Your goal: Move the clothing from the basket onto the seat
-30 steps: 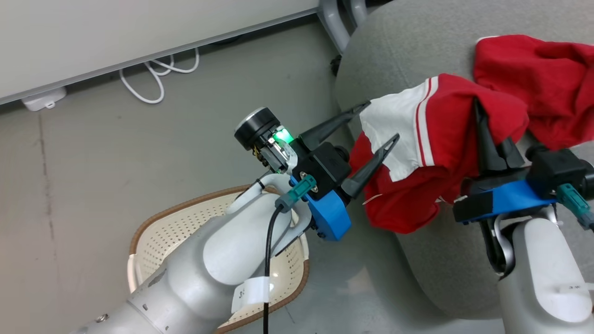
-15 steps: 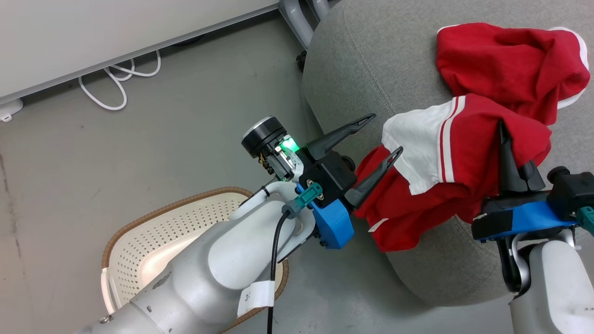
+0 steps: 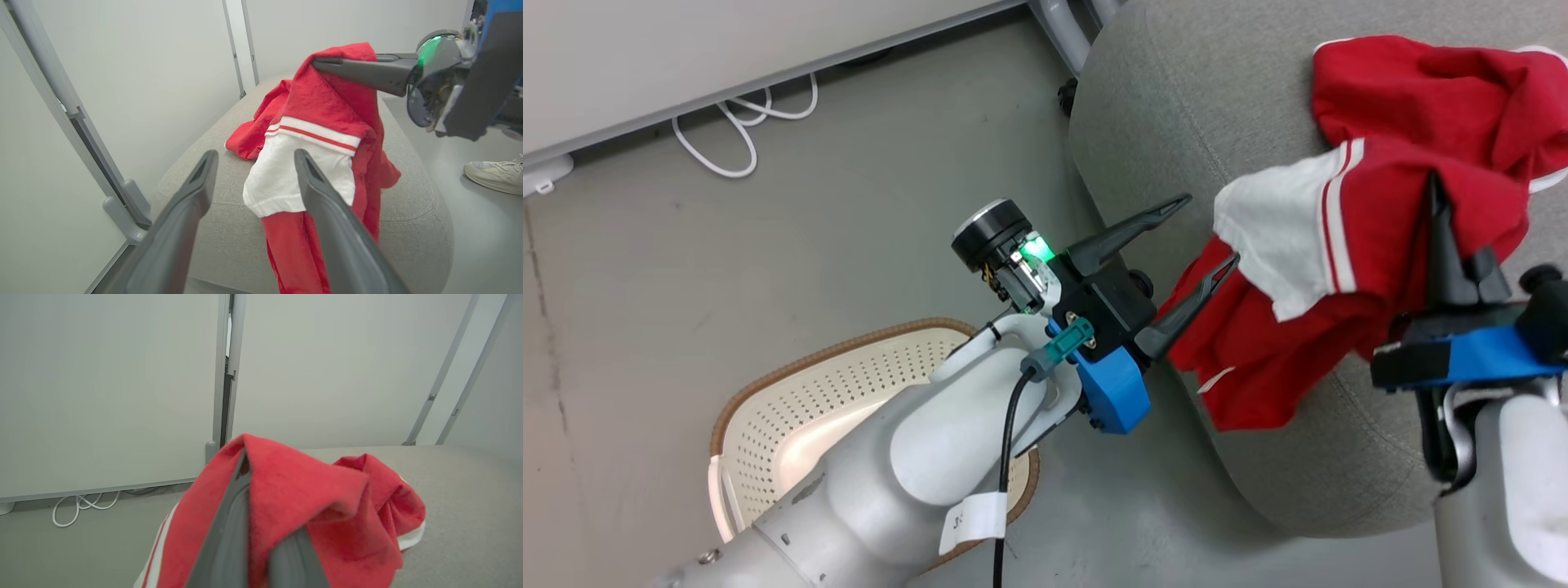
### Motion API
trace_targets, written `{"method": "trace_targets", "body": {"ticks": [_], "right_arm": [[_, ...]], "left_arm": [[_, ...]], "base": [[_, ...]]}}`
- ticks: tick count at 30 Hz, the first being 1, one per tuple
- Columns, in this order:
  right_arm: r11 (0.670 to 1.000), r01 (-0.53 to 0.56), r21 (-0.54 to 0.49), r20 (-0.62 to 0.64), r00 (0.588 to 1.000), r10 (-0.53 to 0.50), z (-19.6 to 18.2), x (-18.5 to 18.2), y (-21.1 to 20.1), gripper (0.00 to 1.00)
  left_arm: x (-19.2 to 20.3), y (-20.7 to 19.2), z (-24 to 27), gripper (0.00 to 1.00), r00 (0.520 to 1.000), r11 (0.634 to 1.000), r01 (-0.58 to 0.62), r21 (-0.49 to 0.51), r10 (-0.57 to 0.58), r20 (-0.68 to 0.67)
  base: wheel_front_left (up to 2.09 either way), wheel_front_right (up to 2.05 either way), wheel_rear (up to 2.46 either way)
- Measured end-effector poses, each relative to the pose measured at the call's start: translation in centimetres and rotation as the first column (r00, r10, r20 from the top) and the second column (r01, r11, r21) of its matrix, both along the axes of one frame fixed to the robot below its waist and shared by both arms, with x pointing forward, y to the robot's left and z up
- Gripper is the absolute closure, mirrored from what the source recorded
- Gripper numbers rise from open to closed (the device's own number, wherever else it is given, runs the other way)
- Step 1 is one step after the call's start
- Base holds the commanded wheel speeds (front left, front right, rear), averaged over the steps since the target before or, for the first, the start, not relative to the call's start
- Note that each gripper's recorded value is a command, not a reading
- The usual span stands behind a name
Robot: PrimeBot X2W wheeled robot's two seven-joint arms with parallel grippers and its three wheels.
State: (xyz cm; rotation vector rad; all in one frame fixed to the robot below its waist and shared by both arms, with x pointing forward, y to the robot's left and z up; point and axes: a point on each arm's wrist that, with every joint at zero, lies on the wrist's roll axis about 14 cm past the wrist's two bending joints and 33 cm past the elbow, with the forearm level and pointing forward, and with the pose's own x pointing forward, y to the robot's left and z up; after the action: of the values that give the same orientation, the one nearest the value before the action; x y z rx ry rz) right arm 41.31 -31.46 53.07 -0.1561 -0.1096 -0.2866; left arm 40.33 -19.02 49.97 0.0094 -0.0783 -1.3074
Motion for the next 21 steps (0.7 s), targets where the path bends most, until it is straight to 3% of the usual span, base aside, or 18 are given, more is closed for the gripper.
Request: {"method": "trace_targets", "body": {"ticks": [5, 11, 15, 18, 21], "right_arm": [[0.998, -0.014, -0.054, 0.093, 0.996, 0.019, 3.3, 3.1, 0.0, 1.0], [0.986, 0.051, -0.161, 0.266, 0.964, -0.006, 9.8, 7.0, -2.7, 1.0], [0.959, 0.139, -0.246, 0.389, 0.921, -0.034, 14.7, 8.9, -5.5, 1.0], [0.93, 0.25, -0.269, 0.49, 0.867, -0.091, 18.2, 8.9, -8.6, 1.0], [0.901, 0.341, -0.266, 0.534, 0.831, -0.157, 19.3, 8.8, -11.9, 1.0]], "left_arm": [[1.6, 0.5, -1.1, 0.0, 1.0, 1.0, -0.018, 0.001, 0.018, -0.005], [3.8, 0.6, -2.7, 0.0, 1.0, 1.0, -0.021, -0.01, 0.021, -0.012], [5.7, 1.1, -5.0, 0.0, 0.999, 0.999, -0.035, -0.001, 0.035, -0.034], [7.0, 1.5, -6.7, 0.0, 0.998, 0.999, -0.041, 0.002, 0.041, -0.043], [8.2, 2.0, -8.8, 0.0, 0.997, 0.999, -0.049, 0.009, 0.05, -0.059]], "base": [[0.0, 0.0, 0.0], [0.0, 0.0, 0.0], [0.0, 0.0, 0.0], [0.0, 0.0, 0.0], [0.0, 0.0, 0.0]]}}
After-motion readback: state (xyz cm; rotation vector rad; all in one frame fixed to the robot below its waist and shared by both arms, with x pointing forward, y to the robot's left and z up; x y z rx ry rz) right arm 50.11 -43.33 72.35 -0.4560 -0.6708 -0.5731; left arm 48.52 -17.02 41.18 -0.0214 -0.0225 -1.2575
